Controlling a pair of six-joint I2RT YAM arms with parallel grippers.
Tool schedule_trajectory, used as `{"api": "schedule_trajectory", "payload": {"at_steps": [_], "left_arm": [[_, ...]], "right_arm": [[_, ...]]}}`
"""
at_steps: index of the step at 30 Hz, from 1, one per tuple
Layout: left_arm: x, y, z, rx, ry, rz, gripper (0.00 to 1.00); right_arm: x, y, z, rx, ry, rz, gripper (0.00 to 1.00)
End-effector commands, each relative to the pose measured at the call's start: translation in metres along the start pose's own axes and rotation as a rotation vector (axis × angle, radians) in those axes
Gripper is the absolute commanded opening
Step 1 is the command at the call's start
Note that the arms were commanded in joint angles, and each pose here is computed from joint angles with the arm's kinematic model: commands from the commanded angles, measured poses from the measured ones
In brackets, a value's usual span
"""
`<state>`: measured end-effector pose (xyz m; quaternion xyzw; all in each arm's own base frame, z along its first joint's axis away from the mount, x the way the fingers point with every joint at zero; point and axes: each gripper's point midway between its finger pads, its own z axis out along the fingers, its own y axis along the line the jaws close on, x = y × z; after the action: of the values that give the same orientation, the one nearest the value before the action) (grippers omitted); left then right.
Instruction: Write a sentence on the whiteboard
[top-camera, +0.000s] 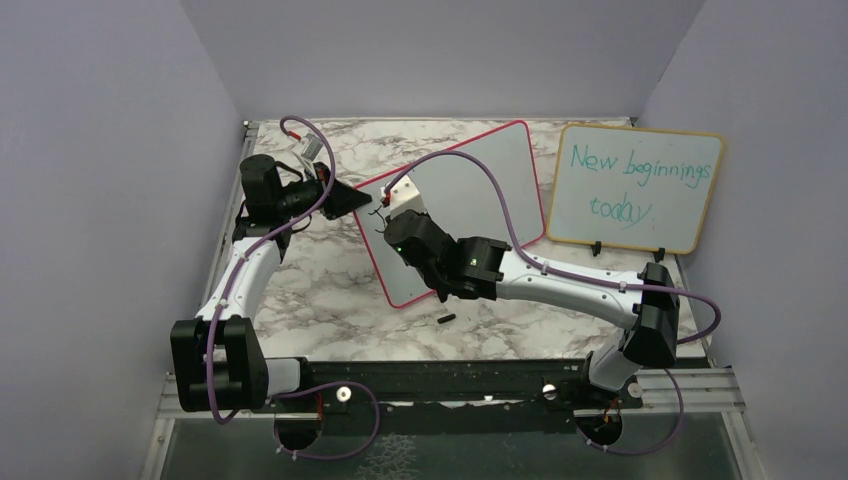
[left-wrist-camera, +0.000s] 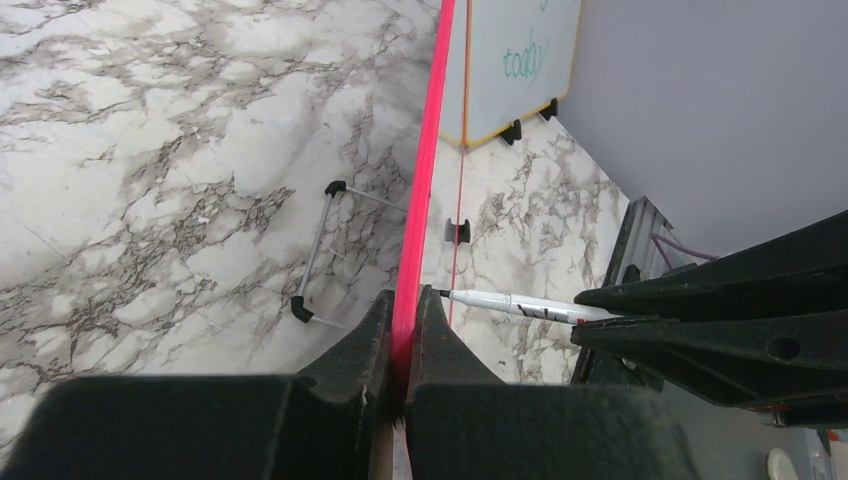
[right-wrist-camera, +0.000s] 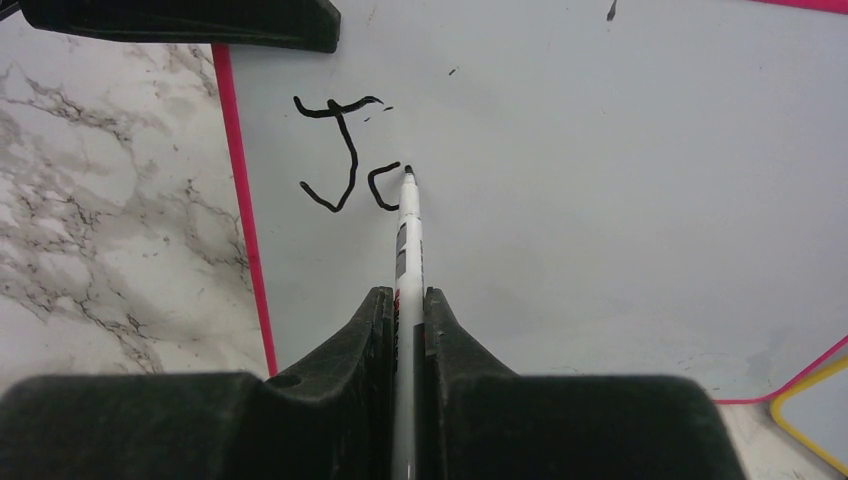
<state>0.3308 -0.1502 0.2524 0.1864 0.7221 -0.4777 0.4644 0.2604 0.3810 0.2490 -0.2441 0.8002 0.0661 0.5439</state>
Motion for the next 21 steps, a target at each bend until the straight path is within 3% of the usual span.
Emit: {"api": "schedule_trajectory", "payload": {"at_steps": [1,21], "left_arm": [[0.015,0.021,0.002,-0.087,0.028,0.008,0.0],[0.015,0.023,0.002,-0.1,0.03,0.005,0.0]], "right_arm": [[-0.011,0.003,-0.002,-0.036,-0.032,0.027,0.0],[-0.014,-0.014,-0.015,-0.008,-0.053,0.029,0.0]]}}
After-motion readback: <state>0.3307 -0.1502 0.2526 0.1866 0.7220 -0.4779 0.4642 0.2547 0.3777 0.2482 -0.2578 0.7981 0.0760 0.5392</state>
